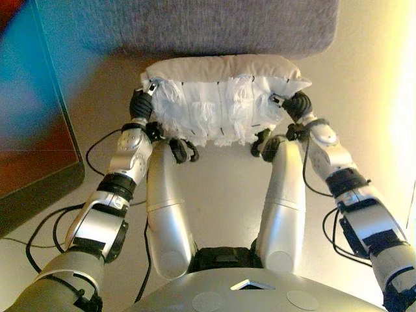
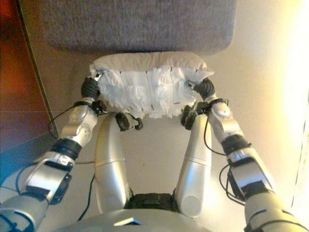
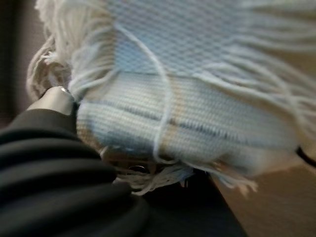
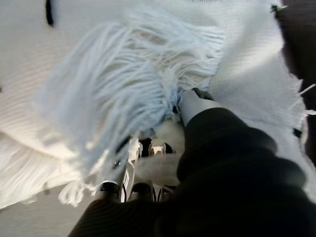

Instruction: Pick up the cushion and take it to the sofa

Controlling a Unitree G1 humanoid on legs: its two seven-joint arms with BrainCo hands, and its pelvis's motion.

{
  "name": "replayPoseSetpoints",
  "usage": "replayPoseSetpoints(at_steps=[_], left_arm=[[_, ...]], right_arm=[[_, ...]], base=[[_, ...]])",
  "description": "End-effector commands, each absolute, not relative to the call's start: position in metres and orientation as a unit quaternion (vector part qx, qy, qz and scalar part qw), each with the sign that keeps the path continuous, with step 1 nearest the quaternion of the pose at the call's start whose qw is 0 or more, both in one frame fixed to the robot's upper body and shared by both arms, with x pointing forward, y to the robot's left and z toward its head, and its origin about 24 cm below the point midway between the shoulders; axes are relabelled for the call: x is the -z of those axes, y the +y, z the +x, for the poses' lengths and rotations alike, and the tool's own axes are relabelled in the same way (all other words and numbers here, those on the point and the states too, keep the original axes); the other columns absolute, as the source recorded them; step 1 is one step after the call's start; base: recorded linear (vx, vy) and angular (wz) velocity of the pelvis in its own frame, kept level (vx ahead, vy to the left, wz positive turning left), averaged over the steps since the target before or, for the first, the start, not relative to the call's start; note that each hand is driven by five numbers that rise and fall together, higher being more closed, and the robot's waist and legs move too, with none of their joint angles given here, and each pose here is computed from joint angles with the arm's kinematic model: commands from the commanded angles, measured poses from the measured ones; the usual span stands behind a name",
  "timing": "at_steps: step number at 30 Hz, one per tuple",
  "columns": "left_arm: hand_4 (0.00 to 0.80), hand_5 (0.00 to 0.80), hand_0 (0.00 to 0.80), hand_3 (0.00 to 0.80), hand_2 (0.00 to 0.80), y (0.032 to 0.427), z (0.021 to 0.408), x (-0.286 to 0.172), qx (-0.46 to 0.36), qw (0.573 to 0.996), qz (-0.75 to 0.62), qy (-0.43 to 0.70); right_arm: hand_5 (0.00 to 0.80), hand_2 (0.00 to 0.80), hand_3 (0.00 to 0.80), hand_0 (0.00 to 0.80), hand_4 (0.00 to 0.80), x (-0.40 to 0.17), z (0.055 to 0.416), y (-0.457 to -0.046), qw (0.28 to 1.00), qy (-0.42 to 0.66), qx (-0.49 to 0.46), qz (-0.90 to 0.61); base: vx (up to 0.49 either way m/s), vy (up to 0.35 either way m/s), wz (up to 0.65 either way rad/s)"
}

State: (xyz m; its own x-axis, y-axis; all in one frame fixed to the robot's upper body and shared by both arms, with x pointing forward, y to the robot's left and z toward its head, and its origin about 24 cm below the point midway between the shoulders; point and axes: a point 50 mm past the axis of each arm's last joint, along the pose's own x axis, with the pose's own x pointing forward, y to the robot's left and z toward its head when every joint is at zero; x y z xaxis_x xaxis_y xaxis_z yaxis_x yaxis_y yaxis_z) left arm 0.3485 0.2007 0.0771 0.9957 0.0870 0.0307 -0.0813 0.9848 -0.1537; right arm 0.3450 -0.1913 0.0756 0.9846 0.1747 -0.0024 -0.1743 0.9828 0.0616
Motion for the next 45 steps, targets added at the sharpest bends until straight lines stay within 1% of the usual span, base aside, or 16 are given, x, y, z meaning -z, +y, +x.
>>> replayPoseSetpoints(at_steps=[1,2,5,9,15,18,21,26,34,39,45], left_arm=[[0.8,0.8,0.8,0.8,0.8,0.165,0.342,-0.125,0.048,0.983,-0.088,-0.15],[0.8,0.8,0.8,0.8,0.8,0.168,0.333,-0.115,0.048,0.985,-0.093,-0.136],[0.8,0.8,0.8,0.8,0.8,0.171,0.32,-0.101,0.048,0.988,-0.087,-0.116],[0.8,0.8,0.8,0.8,0.8,0.173,0.318,-0.097,0.04,0.99,-0.094,-0.101],[0.8,0.8,0.8,0.8,0.8,0.174,0.318,-0.096,0.027,0.989,-0.105,-0.105],[0.8,0.8,0.8,0.8,0.8,0.173,0.314,-0.091,0.024,0.989,-0.099,-0.104],[0.8,0.8,0.8,0.8,0.8,0.174,0.306,-0.076,0.027,0.992,-0.105,-0.068],[0.8,0.8,0.8,0.8,0.8,0.185,0.296,-0.057,0.018,0.996,-0.08,-0.02],[0.8,0.8,0.8,0.8,0.8,0.209,0.305,-0.06,0.01,0.999,-0.043,0.002],[0.8,0.8,0.8,0.8,0.8,0.207,0.31,-0.061,0.037,0.999,-0.034,0.007],[0.8,0.8,0.8,0.8,0.8,0.196,0.316,-0.062,0.043,0.998,-0.043,0.011]], right_arm=[[0.8,0.8,0.8,0.8,0.8,-0.12,0.334,-0.155,0.975,-0.133,-0.161,0.081],[0.8,0.8,0.8,0.8,0.8,-0.106,0.324,-0.161,0.977,-0.117,-0.153,0.093],[0.8,0.8,0.8,0.8,0.8,-0.091,0.31,-0.17,0.98,-0.098,-0.143,0.097],[0.8,0.8,0.8,0.8,0.8,-0.092,0.31,-0.175,0.982,-0.079,-0.137,0.098],[0.8,0.8,0.8,0.8,0.8,-0.101,0.31,-0.173,0.98,-0.089,-0.145,0.099],[0.8,0.8,0.8,0.8,0.8,-0.093,0.307,-0.176,0.985,-0.08,-0.122,0.09],[0.8,0.8,0.8,0.8,0.8,-0.075,0.303,-0.169,0.989,-0.042,-0.114,0.083],[0.8,0.8,0.8,0.8,0.8,-0.052,0.291,-0.158,0.983,0.015,-0.137,0.121],[0.8,0.8,0.8,0.8,0.8,-0.051,0.299,-0.145,0.973,0.037,-0.157,0.165],[0.8,0.8,0.8,0.8,0.8,-0.045,0.299,-0.144,0.974,0.05,-0.132,0.177],[0.8,0.8,0.8,0.8,0.8,-0.046,0.307,-0.149,0.974,0.056,-0.131,0.174]], base=[[0.306,-0.144,0.15],[0.327,-0.135,0.17],[0.214,-0.14,0.16],[0.11,-0.177,0.04],[0.08,-0.116,0.02],[0.178,-0.014,0.07],[0.281,0.069,-0.02],[0.224,0.093,-0.21],[0.118,0.152,-0.2],[0.124,0.193,-0.04],[0.293,-0.06,0.13]])
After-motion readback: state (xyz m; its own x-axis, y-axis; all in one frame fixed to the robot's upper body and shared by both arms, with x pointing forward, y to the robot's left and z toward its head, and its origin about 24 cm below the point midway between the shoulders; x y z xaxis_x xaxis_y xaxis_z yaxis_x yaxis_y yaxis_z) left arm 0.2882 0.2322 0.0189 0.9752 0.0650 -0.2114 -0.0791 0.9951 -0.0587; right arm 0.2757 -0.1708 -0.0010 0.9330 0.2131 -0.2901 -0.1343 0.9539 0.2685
